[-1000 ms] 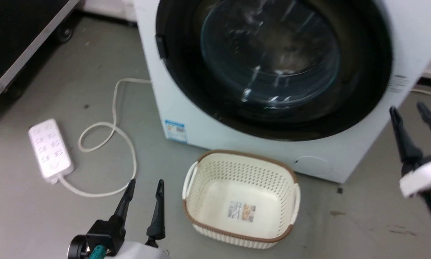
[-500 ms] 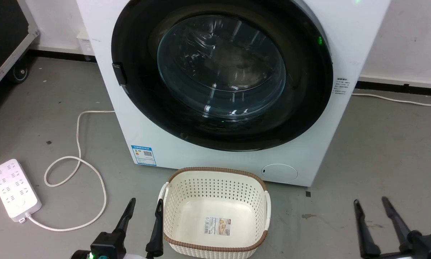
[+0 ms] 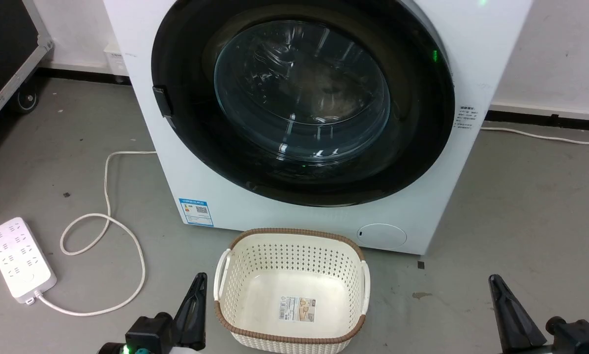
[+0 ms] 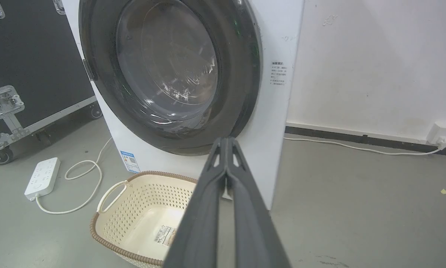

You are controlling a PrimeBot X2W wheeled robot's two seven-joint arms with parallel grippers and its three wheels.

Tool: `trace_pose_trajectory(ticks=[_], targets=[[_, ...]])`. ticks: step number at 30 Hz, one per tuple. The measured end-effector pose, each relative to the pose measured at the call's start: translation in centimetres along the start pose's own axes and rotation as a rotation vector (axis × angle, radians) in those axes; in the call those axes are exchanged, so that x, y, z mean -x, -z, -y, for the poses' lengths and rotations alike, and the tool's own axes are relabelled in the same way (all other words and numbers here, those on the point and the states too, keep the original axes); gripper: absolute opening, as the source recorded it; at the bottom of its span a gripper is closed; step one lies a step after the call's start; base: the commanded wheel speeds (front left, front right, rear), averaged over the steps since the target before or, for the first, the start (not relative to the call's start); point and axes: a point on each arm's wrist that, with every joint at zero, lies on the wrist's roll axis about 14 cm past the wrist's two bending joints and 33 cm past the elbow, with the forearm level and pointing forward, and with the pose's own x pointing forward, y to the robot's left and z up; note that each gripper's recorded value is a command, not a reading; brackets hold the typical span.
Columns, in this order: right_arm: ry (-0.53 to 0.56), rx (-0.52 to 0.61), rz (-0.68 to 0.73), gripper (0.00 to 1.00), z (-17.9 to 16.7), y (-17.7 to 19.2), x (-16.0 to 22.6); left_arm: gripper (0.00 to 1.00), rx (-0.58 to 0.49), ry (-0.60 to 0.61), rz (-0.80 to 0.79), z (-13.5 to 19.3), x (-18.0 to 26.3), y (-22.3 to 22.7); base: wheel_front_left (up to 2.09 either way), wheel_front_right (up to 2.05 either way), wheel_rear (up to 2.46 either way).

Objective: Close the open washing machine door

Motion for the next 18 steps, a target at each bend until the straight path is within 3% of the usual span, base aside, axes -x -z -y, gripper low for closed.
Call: trace_pose_trajectory(ticks=[18], targets=[[-0.011,0.016,-0.035,0.00,-0.28,0.34,-0.20,0.00,-0.028,-0.010,-0.022,-0.42,-0.26,-0.08,0.00,0.00,0.00]])
